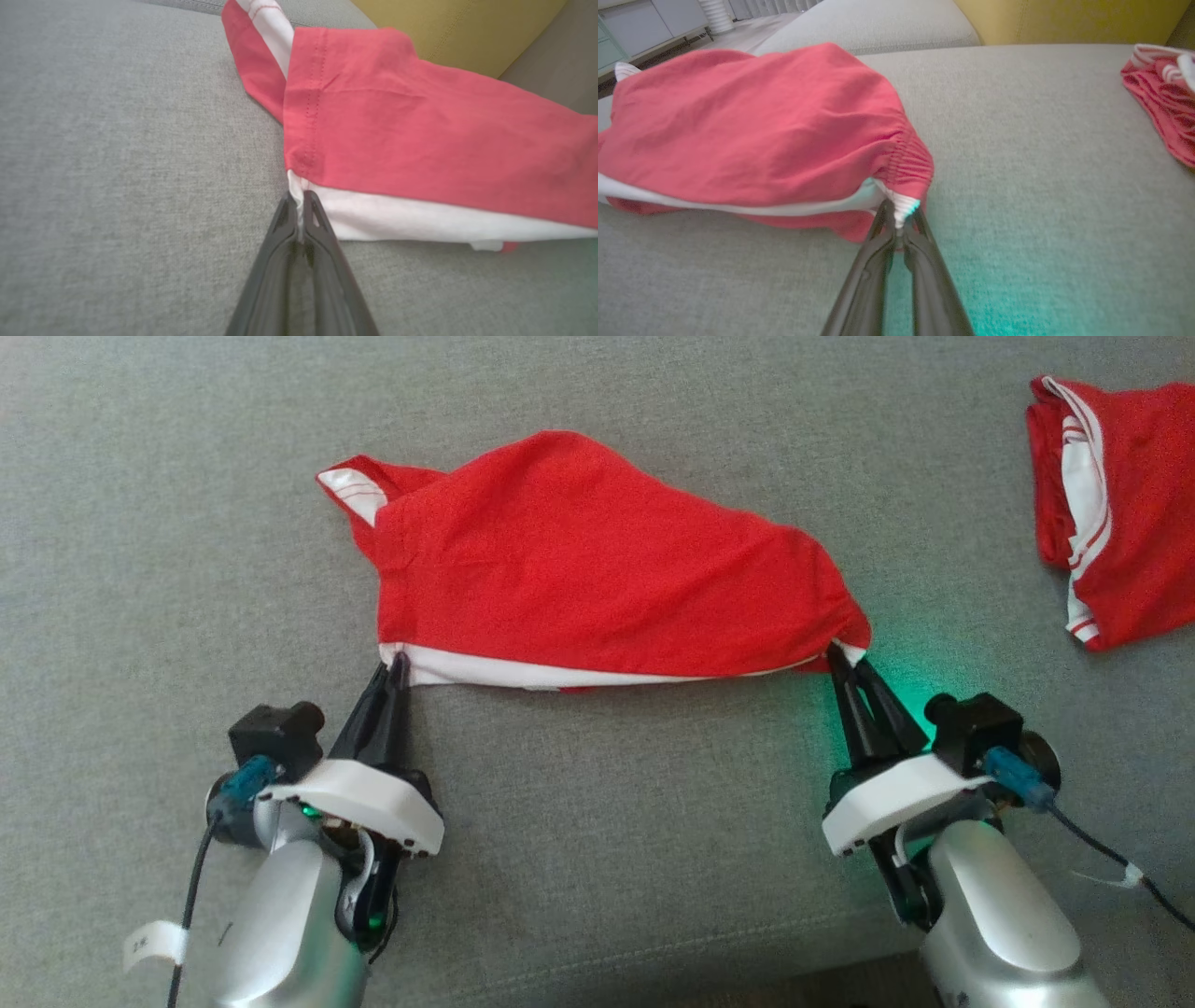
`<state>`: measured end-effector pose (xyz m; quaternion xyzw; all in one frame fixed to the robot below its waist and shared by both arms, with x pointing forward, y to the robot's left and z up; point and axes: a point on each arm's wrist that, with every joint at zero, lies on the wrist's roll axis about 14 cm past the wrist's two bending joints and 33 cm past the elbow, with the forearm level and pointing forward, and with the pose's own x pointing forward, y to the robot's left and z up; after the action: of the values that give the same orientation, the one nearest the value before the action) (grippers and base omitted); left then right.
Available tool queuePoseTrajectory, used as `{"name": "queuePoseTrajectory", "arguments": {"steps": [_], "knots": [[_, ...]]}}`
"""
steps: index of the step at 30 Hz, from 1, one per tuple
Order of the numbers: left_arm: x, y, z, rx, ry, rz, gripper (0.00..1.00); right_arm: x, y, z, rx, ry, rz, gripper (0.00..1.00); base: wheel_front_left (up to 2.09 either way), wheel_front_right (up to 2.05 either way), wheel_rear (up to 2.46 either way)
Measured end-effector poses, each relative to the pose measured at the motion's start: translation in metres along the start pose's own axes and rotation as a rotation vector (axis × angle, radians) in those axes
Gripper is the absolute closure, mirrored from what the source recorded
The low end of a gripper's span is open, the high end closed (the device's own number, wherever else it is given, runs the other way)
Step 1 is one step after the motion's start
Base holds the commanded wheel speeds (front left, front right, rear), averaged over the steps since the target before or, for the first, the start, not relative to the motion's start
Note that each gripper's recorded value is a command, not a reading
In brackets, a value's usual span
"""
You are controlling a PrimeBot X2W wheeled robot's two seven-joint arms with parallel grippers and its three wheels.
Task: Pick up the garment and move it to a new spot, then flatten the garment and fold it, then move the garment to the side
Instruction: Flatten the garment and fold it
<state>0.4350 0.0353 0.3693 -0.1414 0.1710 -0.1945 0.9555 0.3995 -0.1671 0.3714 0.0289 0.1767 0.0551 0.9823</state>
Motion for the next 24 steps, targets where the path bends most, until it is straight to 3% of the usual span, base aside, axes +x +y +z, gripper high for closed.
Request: {"name": "queuePoseTrajectory", "arguments": {"steps": [5,10,14,18,24], "knots": [[-0.002,-0.001,0.015,0.009,-0.041,-0.003,1.0,0.004,0.005,0.02,0.004,-0.06,0.016,1.0,0.0,0.0,0.0],[-0.007,-0.012,0.084,0.043,-0.243,-0.027,1.0,0.006,0.017,0.058,-0.016,-0.167,0.051,1.0,0.0,0.0,0.0],[-0.021,-0.017,0.142,0.108,-0.406,-0.034,1.0,0.008,0.034,0.112,-0.062,-0.308,0.105,1.0,0.0,0.0,0.0],[-0.045,-0.019,0.223,0.237,-0.602,-0.035,1.0,-0.002,0.054,0.188,-0.124,-0.493,0.182,1.0,0.0,0.0,0.0],[-0.073,-0.023,0.314,0.341,-0.793,-0.012,1.0,-0.01,0.085,0.264,-0.21,-0.634,0.289,1.0,0.0,0.0,0.0]]}}
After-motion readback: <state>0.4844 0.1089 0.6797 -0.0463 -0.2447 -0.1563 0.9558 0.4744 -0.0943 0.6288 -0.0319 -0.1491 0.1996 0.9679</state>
